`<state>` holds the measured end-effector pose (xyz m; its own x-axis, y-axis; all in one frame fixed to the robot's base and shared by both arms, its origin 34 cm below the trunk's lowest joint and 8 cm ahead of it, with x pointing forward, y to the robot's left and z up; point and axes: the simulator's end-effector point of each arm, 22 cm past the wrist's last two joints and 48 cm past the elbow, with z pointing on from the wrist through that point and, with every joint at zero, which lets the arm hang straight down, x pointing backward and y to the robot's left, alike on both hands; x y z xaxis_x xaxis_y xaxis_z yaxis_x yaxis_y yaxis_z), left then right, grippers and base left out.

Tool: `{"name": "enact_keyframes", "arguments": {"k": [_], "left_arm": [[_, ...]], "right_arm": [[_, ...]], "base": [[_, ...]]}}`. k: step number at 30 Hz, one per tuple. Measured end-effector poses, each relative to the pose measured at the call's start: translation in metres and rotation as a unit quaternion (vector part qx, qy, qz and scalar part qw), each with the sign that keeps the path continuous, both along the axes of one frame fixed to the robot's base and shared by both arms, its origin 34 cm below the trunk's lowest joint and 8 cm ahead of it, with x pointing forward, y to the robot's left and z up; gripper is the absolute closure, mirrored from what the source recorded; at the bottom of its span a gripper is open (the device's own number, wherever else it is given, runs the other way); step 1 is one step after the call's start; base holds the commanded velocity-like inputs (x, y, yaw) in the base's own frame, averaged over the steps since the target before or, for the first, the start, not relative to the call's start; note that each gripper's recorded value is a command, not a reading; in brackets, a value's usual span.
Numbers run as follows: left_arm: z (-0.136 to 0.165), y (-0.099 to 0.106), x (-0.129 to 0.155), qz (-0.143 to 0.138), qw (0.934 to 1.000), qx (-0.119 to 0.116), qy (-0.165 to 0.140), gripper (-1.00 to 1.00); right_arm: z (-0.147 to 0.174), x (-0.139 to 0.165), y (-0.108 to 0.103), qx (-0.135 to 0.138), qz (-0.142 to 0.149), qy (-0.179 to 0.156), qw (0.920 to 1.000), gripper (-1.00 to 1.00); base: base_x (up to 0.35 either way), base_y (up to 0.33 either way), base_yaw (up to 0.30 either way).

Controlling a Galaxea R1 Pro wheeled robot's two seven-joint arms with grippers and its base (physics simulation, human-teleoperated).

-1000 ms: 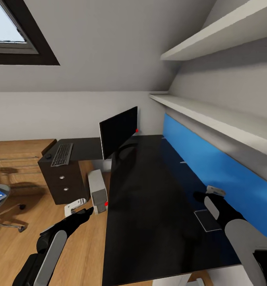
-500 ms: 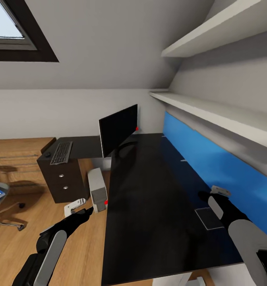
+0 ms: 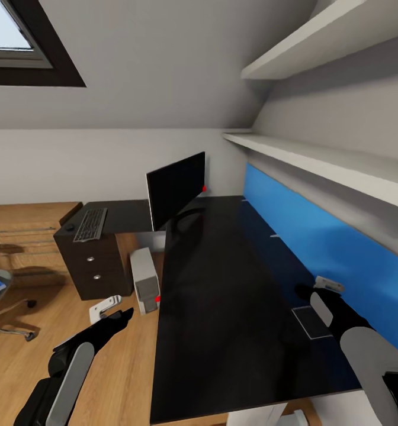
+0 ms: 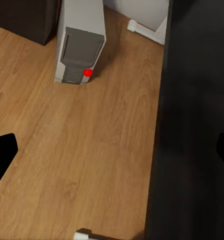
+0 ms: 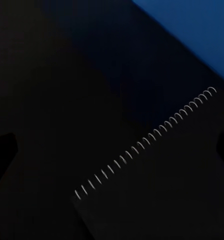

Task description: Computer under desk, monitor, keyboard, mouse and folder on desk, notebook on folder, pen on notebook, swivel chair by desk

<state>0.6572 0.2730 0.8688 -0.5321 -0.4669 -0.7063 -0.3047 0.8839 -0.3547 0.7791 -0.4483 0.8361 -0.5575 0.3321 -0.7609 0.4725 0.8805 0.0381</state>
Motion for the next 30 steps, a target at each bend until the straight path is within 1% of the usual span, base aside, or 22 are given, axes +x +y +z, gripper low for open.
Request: {"name": "enact_keyframes", "arguments": {"k": [4,6,10,13,19,30], "left_arm": [[-0.007,0.002,0.0,0.003,1.0,0.001,0.002,-1.0],[-0.014,0.02,-0.003,0.028,0.9995,0.006,0.01,-1.0],[-0.022,0.039,-0.006,0.052,0.9985,0.006,0.014,-1.0],[-0.028,0.045,-0.007,0.061,0.998,0.006,0.016,-1.0],[-0.039,0.05,-0.007,0.067,0.9975,0.006,0.018,-1.0],[-0.058,0.052,-0.008,0.07,0.9973,0.006,0.02,-1.0]], "right_arm": [[-0.006,0.0,0.0,0.0,0.0,0.001,1.0,-1.0],[-0.01,0.001,0.0,0.0,-0.001,0.001,1.0,-1.0],[-0.016,0.001,-0.001,-0.001,-0.001,0.002,1.0,-1.0],[-0.021,0.001,-0.002,-0.001,-0.001,0.002,1.0,-1.0],[-0.032,0.001,-0.002,-0.001,-0.002,0.003,1.0,-1.0],[-0.052,0.001,-0.003,-0.002,-0.002,0.005,1.0,-1.0]], "base": [[0.0,0.0,0.0],[0.0,0.0,0.0],[0.0,0.0,0.0],[0.0,0.0,0.0],[0.0,0.0,0.0],[0.0,0.0,0.0]]}}
